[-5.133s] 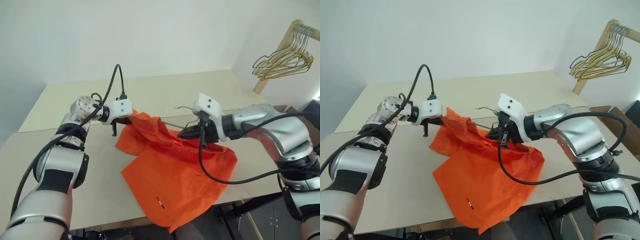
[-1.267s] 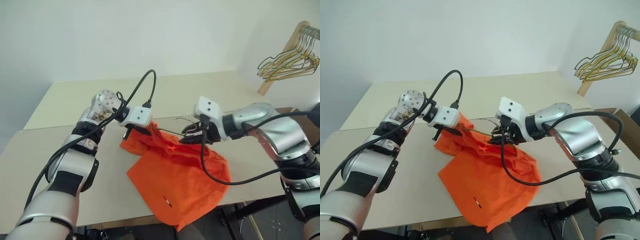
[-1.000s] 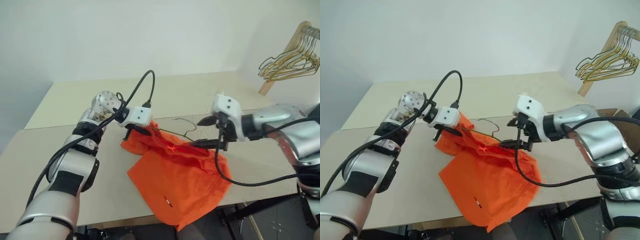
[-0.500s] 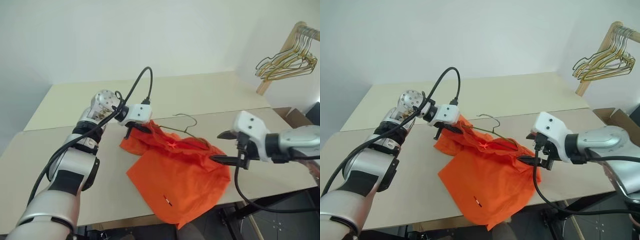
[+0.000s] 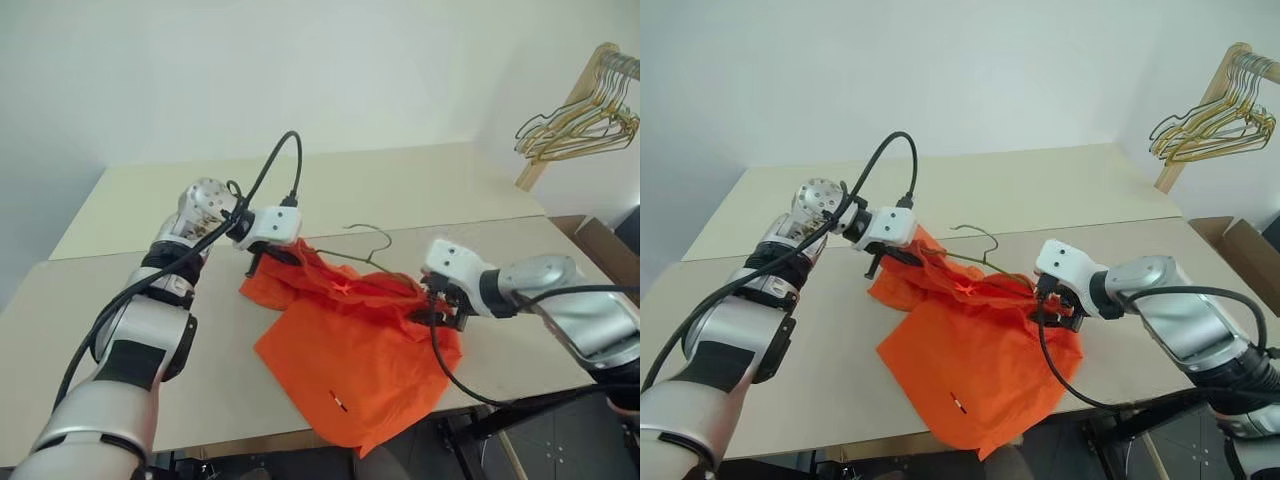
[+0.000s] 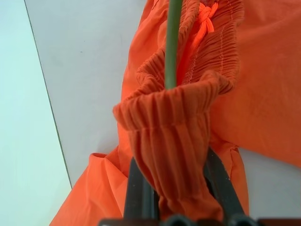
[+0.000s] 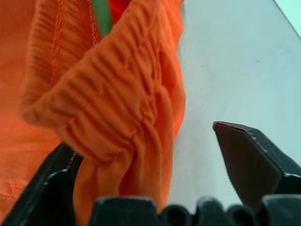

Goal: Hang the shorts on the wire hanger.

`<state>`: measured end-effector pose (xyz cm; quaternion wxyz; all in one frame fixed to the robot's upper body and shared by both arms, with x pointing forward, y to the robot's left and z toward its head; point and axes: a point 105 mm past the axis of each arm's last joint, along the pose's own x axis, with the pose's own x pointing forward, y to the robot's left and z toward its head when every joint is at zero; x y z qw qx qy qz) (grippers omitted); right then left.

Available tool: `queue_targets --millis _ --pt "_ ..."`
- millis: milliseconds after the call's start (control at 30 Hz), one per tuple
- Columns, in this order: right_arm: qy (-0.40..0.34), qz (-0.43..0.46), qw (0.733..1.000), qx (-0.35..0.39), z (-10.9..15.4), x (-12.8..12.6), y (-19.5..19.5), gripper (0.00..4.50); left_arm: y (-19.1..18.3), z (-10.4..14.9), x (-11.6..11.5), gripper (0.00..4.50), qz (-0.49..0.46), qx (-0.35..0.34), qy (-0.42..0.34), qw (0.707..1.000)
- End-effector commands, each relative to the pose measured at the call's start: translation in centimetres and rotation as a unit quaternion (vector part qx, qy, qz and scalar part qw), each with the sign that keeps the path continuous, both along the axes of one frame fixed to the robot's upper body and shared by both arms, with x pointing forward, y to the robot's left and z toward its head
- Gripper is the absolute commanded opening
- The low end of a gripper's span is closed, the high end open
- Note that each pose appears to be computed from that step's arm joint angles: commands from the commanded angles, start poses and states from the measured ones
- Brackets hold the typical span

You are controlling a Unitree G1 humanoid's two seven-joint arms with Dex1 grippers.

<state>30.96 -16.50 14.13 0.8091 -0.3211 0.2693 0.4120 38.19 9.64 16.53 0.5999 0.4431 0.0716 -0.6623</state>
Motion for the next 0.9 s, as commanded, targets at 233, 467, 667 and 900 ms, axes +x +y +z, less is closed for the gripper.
queue_targets --millis 233,467,667,900 --pt "-0.015 0.009 1.0 -0.018 0.4 0.9 -0.1 0.57 0.1 1.9 0.2 0.0 -0.001 -0.026 -0.024 0.999" --pt "-0.016 0.01 1.0 -0.022 0.3 1.0 -0.2 0.02 0.0 2.0 0.2 0.0 -0.003 -0.029 -0.025 0.999" --pt "-0.001 0.025 0.999 0.025 1.4 0.6 0.3 0.0 -0.1 2.4 0.0 0.44 -0.009 -0.044 -0.024 0.999" --pt "0.018 0.037 0.997 0.068 2.4 -0.6 0.4 0.0 -0.4 3.9 -0.3 2.08 -0.014 -0.103 -0.002 0.995"
